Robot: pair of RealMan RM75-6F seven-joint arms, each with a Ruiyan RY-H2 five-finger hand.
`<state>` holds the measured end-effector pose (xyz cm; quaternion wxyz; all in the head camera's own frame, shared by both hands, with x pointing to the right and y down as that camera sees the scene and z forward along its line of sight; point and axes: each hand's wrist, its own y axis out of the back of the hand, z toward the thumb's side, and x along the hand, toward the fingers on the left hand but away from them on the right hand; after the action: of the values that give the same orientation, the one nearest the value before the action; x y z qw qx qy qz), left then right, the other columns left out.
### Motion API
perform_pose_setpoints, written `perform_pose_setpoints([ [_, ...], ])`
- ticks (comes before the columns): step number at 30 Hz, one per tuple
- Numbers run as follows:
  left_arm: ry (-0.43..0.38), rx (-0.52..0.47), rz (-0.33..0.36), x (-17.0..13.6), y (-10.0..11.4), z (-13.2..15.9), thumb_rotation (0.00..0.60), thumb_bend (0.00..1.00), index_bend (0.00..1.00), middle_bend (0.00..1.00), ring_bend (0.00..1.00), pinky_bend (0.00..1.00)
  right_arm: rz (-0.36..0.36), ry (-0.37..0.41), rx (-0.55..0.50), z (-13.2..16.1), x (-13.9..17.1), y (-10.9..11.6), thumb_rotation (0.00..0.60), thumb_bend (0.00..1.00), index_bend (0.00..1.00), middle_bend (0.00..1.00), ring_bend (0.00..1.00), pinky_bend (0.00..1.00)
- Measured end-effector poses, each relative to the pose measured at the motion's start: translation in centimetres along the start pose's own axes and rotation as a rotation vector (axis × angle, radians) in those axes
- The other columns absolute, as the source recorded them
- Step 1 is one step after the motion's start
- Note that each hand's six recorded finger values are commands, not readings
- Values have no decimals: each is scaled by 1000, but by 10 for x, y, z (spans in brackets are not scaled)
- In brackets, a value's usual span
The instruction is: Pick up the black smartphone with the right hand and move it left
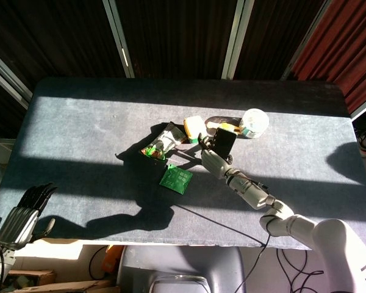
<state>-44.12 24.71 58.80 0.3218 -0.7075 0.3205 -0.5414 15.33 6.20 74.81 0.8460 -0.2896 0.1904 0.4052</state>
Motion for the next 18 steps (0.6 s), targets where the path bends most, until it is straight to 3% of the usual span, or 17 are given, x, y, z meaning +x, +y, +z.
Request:
perform_pose_setpoints([
  [9, 2, -1, 3, 0, 1, -1, 600, 406, 0, 0, 0, 0, 30, -19, -7, 0, -3, -1, 600, 210, 3, 382, 238, 199],
  [18, 1, -2, 4, -1, 1, -1, 600, 407, 0, 0, 0, 0, 51, -36, -20, -1, -2, -1, 600, 210, 0, 283, 156, 138],
])
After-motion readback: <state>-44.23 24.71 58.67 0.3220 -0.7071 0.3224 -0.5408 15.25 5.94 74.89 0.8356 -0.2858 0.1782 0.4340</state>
